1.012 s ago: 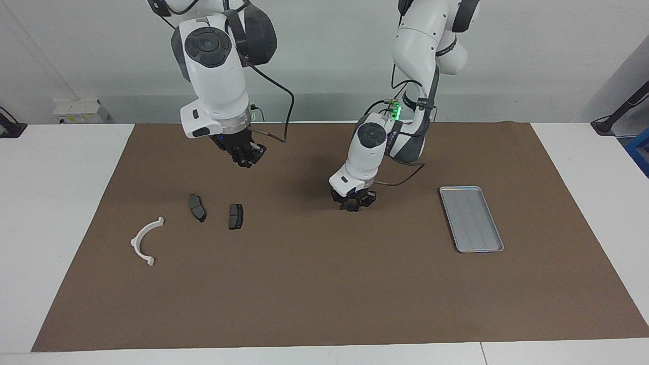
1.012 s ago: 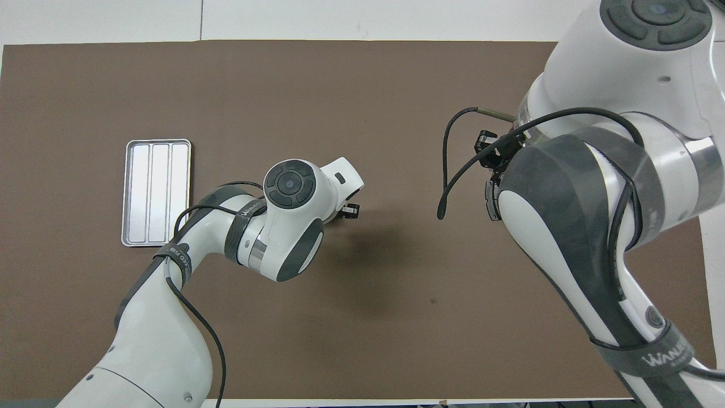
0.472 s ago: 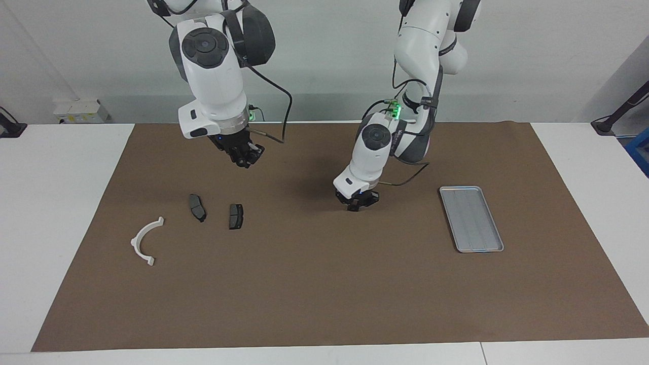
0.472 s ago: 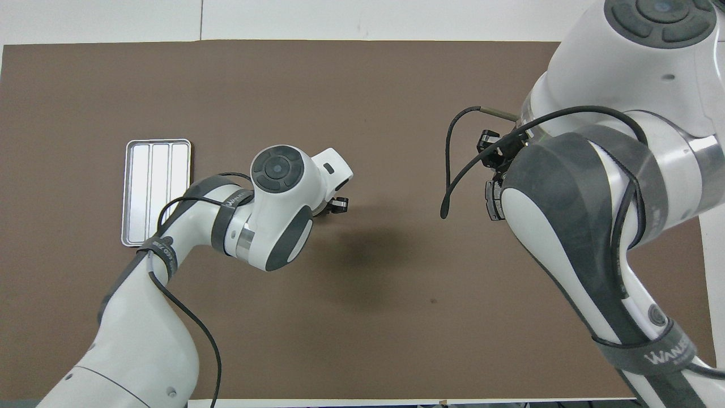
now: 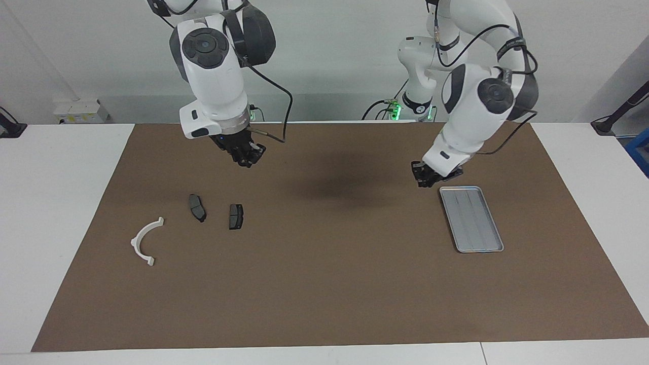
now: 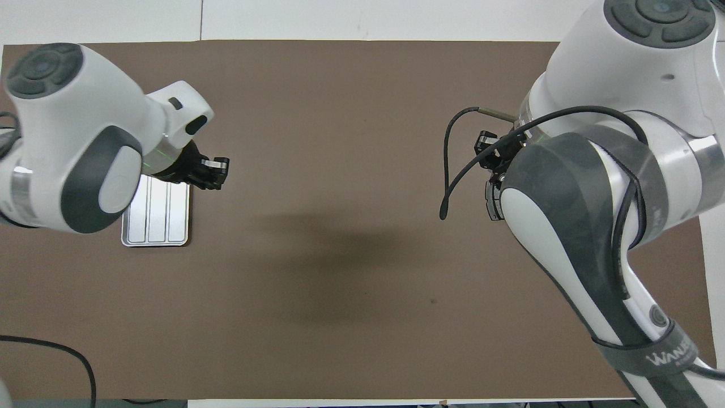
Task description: Pick bearing gear from pile to tray
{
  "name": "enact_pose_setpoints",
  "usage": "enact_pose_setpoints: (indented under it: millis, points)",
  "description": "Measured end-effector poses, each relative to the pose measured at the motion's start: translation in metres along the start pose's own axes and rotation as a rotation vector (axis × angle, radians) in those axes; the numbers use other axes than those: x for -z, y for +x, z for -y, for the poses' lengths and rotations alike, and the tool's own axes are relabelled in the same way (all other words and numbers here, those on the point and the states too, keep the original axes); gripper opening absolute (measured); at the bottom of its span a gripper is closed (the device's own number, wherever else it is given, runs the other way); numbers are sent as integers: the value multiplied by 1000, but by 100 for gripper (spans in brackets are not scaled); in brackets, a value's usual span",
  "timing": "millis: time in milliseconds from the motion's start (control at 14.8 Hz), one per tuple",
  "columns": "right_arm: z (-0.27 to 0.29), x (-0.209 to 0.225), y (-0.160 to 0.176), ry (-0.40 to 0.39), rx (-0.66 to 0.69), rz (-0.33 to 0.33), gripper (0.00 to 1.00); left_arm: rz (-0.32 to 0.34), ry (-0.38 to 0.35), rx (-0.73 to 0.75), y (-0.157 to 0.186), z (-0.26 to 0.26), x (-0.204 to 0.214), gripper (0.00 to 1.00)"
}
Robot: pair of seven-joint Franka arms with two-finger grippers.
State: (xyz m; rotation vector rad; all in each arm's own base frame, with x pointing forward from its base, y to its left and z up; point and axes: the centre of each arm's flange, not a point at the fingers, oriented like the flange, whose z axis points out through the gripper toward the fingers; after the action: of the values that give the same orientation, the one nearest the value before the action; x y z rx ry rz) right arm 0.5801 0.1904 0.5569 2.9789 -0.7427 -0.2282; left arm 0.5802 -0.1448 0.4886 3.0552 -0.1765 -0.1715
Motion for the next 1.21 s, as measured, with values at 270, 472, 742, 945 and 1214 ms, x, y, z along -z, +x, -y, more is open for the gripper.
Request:
enact_pose_setpoints:
  millis: [270,472,742,945,1214]
  points:
    - [56,2,-50,83,-140,-3,35,11,-6,-29,1,75,-19,24]
    - [129,-30,-113,128,-219,-10,35,-30,5,-46,-2,86,-54,24]
    - [188,-105,-136,158,-236,8,35,-49,12,-65,-16,87,-91,24]
    - [204,-150,-127,133,-235,-29,35,-57,20,-98,-21,111,-99,24]
    - [237,-225,-133,129,-248,-94,35,-80,42,-119,-25,138,-107,24]
